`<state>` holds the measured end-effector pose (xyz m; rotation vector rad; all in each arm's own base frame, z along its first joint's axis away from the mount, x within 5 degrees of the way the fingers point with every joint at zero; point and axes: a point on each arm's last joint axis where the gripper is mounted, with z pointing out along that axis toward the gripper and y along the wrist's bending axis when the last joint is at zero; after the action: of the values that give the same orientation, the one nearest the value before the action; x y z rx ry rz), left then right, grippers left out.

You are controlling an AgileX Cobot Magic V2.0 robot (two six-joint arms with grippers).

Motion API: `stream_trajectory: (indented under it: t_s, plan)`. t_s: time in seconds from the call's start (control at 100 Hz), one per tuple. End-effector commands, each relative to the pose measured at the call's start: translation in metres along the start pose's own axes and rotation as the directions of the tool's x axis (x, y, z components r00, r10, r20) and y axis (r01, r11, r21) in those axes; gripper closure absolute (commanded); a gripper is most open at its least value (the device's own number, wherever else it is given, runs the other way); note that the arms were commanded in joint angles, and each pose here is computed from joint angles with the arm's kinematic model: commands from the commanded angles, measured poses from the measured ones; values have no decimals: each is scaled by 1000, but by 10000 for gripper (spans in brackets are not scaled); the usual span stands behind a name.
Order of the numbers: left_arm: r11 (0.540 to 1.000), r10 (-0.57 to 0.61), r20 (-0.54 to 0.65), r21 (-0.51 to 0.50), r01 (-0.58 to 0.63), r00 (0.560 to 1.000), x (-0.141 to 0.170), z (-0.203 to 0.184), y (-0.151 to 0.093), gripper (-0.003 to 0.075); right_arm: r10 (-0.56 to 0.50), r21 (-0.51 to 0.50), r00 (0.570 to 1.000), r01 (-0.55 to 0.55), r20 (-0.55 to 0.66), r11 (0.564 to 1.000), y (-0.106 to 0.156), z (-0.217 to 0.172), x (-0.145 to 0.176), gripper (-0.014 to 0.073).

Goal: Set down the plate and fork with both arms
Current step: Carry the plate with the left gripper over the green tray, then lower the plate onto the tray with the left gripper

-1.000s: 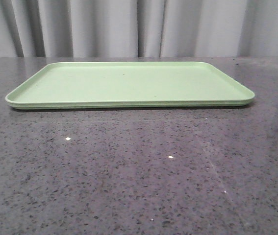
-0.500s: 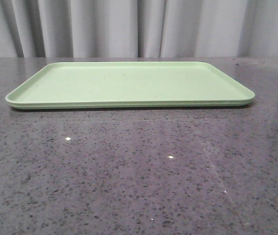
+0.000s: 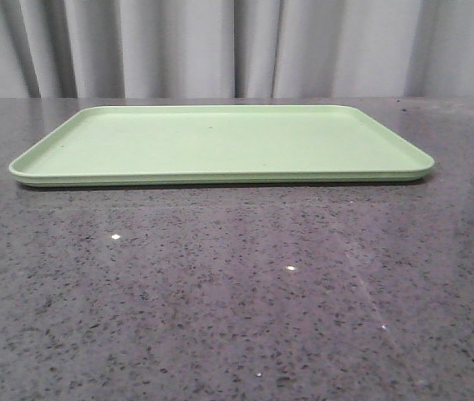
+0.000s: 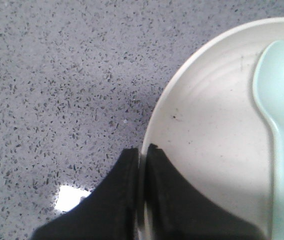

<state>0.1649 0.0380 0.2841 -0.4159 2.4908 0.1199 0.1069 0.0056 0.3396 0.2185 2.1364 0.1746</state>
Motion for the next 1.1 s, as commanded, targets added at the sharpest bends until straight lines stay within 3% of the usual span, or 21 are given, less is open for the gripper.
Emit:
stream_trajectory:
  t_s: [0.0,0.18,0.34,0.62,0.83,1.09]
  plan:
    - [1000,-12,105,26,10,994,-6,-17,0,741,-9,-12,997,10,82,1000,2,-5,-13,111]
    - [995,-62,222,88,44,973,-12,-48,-2,741,-9,-12,997,10,82,1000,2,-5,-13,111]
    - [976,-93,337,219,18,937,-29,-73,-13,741,-9,-12,997,10,82,1000,2,-5,-13,111]
    - [918,-160,275,396,40,948,-62,-51,-35,741,-9,-12,997,10,82,1000,2,-5,-13,111]
    - [866,-132,253,500,-13,959,-85,-30,-75,741,-9,-12,997,10,82,1000,2,-5,-13,111]
    - [795,-63,188,604,-65,980,-101,5,-148,741,-9,-12,997,10,82,1000,2,-5,-13,111]
